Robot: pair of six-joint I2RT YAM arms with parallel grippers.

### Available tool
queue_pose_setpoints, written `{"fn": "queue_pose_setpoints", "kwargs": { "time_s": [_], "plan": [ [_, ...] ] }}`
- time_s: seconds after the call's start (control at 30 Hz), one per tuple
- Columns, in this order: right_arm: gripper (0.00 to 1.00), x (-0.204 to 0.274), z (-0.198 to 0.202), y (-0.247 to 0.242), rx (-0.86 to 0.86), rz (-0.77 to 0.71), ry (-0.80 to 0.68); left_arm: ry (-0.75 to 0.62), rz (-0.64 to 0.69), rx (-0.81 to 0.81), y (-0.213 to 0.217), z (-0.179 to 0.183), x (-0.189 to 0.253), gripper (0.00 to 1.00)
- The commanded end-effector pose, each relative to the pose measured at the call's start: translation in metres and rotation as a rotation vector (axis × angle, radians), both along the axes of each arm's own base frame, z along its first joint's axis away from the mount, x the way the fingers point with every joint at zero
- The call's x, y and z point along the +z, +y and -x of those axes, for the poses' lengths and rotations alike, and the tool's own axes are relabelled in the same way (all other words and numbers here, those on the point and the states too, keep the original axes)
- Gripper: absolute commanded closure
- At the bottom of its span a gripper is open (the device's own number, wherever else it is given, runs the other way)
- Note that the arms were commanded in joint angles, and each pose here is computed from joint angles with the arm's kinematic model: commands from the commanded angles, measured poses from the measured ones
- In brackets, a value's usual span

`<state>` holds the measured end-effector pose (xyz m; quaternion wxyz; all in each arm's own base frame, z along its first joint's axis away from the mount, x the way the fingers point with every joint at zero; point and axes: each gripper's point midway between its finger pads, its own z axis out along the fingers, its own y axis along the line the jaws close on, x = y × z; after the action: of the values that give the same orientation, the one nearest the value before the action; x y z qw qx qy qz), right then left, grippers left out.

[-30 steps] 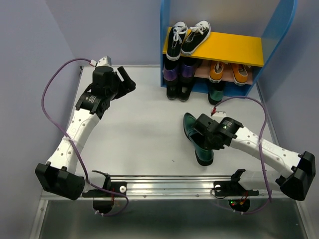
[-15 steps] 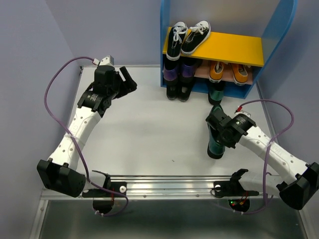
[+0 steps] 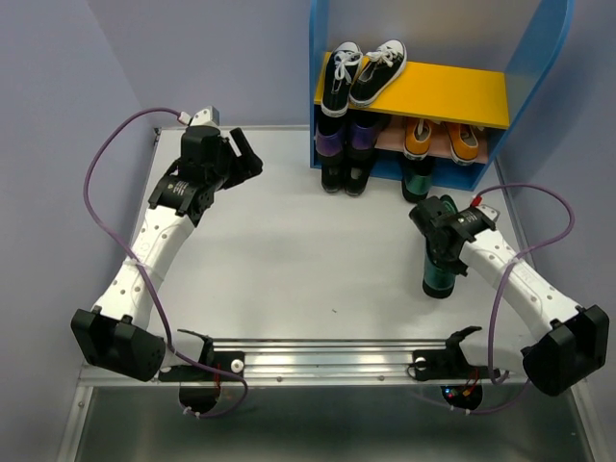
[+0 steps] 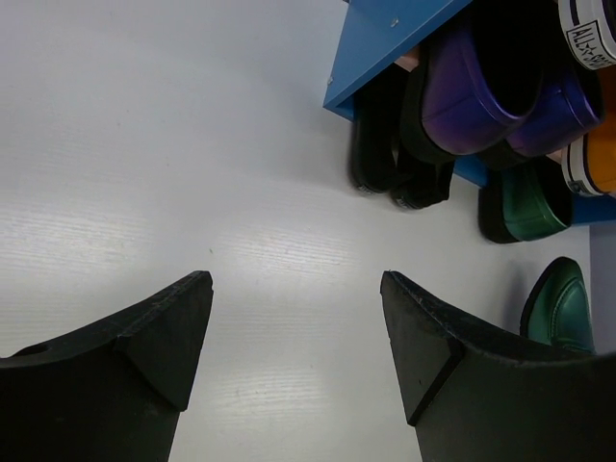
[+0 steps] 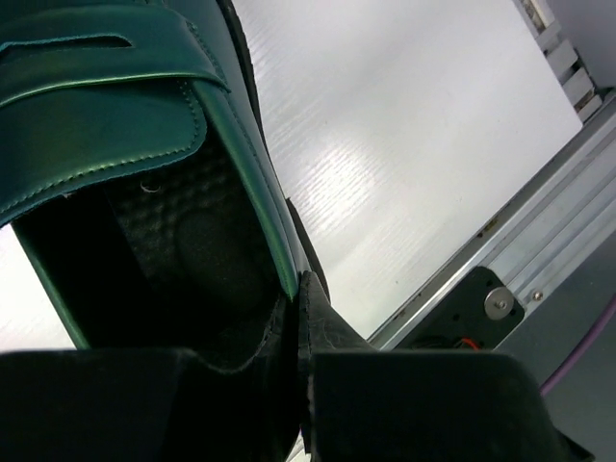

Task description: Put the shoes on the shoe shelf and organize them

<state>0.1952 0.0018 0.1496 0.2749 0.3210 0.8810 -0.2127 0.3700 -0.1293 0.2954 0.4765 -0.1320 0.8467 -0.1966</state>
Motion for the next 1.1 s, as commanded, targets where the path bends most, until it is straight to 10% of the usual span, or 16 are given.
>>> {"fn": "queue_pose_setpoints", "kwargs": {
  "time_s": [0.0, 1.07],
  "plan": [
    [0.99, 0.029, -0.045, -0.014, 0.011, 0.052, -0.160, -0.077, -0.011, 0.027, 0.011, -0.003, 0.024, 0.18],
    [0.99, 0.038, -0.156, -0.064, 0.039, 0.043, -0.336, -0.070, -0.018, 0.076, 0.029, -0.002, 0.022, 0.19]
  ]
}}
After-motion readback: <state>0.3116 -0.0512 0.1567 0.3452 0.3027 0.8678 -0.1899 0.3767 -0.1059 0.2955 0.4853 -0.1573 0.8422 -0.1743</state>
